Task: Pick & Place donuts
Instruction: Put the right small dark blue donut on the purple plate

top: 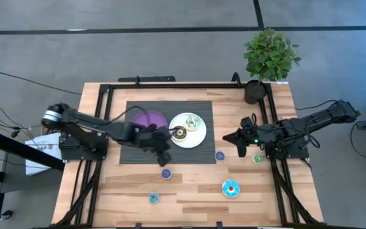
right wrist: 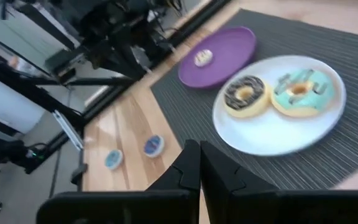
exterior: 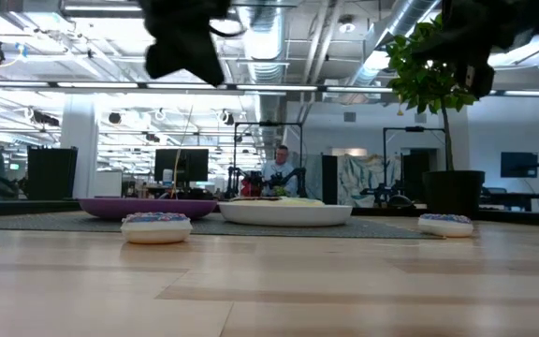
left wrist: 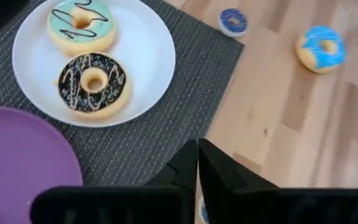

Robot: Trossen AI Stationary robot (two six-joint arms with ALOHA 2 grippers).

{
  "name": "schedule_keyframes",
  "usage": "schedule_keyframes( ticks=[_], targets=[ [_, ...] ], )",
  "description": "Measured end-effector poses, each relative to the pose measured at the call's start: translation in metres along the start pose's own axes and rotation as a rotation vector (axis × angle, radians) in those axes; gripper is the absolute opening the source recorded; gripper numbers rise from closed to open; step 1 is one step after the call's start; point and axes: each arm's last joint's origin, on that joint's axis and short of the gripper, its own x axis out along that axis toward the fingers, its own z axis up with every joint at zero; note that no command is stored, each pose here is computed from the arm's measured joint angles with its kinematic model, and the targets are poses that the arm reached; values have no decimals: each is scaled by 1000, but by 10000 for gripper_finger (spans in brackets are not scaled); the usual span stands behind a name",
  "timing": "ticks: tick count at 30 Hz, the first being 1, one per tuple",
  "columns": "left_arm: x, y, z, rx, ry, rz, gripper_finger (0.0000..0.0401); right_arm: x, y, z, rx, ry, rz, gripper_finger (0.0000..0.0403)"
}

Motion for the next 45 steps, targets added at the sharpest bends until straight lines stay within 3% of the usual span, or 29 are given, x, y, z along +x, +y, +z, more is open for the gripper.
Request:
schedule_keyframes(
  ticks=[5,10,16,21,29,38,45],
  targets=[
    [-30,20,-27,2,-90,-77,4,10,12,7,-15,5,-4,0],
    [-54,43,-50,-32,-199,-168,1,34,34,18,-73,86,-82,0],
    [-79,66,-74,-69,-293,-264,0,68,50,30,-108,371,-295,0],
    [-97,76,-81,-49,-361,-323,0,91,50,32,-79,615,-401,0],
    [-109,80,-82,-17,-411,-351,0,115,30,7,2,898,-559,4],
    [-108,80,-83,-11,-400,-357,0,136,19,-14,-26,985,-654,82],
    [-108,80,-82,-30,-400,-351,0,141,8,-29,-65,1019,-663,127]
  ],
)
